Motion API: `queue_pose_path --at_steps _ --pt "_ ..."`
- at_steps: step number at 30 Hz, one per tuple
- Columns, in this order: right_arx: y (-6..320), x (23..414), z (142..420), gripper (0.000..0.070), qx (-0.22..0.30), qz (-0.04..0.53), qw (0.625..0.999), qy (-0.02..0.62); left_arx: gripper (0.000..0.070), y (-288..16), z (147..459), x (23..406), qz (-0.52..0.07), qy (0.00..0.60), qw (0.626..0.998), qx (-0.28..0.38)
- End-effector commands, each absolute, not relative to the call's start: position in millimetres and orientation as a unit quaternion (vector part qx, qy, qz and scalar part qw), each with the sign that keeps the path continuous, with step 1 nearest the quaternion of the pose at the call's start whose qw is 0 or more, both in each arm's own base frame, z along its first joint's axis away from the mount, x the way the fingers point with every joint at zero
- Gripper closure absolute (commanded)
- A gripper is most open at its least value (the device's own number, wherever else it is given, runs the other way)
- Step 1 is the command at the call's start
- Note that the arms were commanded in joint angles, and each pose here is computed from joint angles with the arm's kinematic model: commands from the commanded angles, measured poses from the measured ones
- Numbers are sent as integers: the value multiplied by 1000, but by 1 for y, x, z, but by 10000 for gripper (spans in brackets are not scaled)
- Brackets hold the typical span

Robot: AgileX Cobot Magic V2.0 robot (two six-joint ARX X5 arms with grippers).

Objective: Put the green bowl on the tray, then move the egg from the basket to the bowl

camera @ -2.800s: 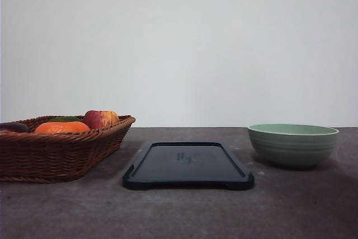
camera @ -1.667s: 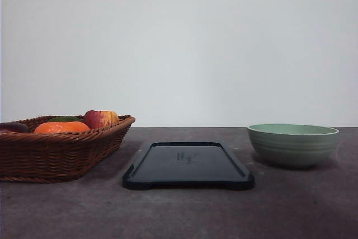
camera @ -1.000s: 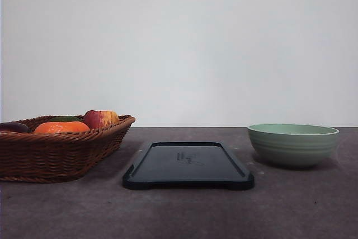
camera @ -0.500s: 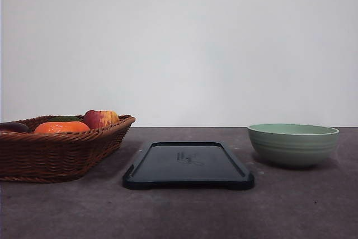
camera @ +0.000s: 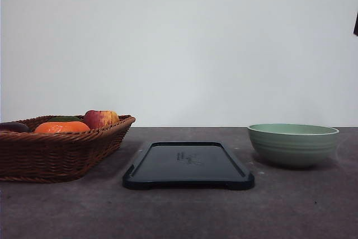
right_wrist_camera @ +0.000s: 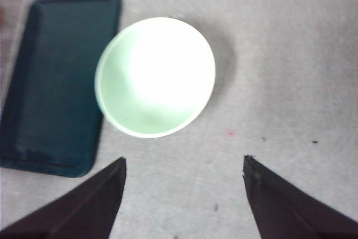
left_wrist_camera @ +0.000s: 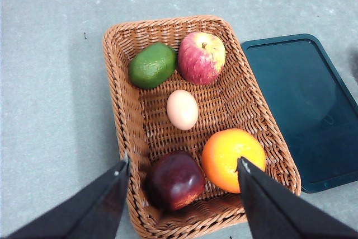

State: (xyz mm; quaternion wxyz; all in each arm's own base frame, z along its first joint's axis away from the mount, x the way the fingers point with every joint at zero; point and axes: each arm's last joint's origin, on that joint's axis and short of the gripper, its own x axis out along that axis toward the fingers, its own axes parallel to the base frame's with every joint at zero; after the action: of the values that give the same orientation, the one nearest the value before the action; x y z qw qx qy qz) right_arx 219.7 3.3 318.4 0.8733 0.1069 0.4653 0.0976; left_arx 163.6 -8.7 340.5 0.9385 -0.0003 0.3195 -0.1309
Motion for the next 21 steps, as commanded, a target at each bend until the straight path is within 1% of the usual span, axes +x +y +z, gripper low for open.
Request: queue_pose_path --at_steps 1,6,12,16,21 --pt "3 234 320 292 100 97 868 477 315 -9 348 164 -135 306 942 4" --pt "2 272 312 294 94 100 845 517 315 -9 348 164 -135 306 942 4" --pt "1 312 290 295 88 104 823 551 315 -9 348 164 -135 306 942 4" --pt "1 331 272 295 90 103 812 567 315 -9 348 164 -135 305 943 4" --pt "3 343 253 296 89 105 802 581 315 -9 348 164 -135 304 943 4"
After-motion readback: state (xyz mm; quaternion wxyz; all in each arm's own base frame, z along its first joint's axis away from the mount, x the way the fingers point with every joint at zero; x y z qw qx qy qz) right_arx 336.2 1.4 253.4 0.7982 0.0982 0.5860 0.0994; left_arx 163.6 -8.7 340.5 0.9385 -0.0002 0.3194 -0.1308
